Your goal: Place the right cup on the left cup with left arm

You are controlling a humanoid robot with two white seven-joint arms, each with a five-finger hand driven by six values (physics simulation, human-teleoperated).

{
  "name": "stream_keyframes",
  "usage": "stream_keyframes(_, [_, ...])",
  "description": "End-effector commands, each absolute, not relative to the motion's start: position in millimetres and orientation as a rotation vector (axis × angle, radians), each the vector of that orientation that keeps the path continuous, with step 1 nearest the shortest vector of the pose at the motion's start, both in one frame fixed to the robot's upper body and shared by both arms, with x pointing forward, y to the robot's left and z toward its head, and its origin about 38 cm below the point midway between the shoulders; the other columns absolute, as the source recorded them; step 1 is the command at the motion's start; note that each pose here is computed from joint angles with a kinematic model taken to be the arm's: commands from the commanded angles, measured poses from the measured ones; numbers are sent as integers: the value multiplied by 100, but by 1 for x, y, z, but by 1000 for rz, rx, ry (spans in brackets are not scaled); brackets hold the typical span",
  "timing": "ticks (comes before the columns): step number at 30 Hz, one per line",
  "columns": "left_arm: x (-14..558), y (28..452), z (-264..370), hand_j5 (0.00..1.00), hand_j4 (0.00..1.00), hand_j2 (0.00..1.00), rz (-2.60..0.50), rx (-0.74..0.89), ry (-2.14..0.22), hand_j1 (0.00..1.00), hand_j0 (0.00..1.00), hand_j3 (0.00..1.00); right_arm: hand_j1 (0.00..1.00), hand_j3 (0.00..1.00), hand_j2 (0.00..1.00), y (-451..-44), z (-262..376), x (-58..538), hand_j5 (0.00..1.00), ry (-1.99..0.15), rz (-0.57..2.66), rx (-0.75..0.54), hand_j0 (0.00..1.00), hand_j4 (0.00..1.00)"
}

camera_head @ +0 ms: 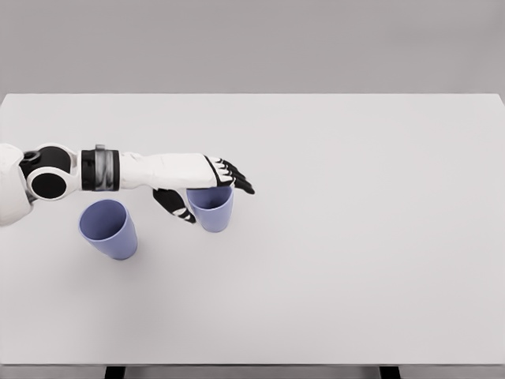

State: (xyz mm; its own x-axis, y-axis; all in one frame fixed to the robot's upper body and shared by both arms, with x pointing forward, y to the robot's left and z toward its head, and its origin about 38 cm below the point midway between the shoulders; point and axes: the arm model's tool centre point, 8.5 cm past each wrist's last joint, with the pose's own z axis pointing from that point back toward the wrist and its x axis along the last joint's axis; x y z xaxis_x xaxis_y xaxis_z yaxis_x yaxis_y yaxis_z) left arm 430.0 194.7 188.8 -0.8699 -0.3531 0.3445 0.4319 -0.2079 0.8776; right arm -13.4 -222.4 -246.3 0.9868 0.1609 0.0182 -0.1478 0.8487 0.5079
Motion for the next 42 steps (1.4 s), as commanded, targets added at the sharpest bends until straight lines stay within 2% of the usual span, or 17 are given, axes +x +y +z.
stream_keyframes(1, [432, 197, 190, 85, 85, 85, -2089, -80, -1573, 85, 85, 85, 100, 100, 100, -222, -246, -13, 100, 25, 163, 534, 100, 100])
stream_keyframes(2, [432, 198, 190, 79, 79, 79, -2088, -77, -1571, 79, 79, 79, 100, 100, 100, -222, -246, -13, 100, 25, 163, 534, 100, 100])
stream_keyframes(8, [431, 199, 189, 64, 64, 64, -2101, -73, -1565, 64, 64, 64, 100, 100, 100, -222, -246, -14, 100, 26, 165, 534, 100, 100])
stream_keyframes(13, [431, 196, 197, 62, 62, 62, -2104, -76, -1595, 62, 62, 62, 100, 100, 100, -222, -246, -13, 100, 25, 163, 534, 100, 100])
stream_keyframes(16, [432, 198, 211, 54, 54, 54, -2110, -60, -1617, 54, 54, 54, 100, 100, 100, -222, -246, -14, 100, 26, 165, 534, 100, 100])
stream_keyframes(31, [389, 267, 322, 53, 53, 53, -2088, 109, -1720, 53, 53, 53, 100, 100, 100, -222, -246, -13, 100, 25, 163, 534, 100, 100])
stream_keyframes(42, [367, 329, 339, 53, 53, 53, -2085, 264, -1568, 53, 53, 53, 100, 100, 100, -222, -246, -13, 100, 25, 163, 534, 100, 100])
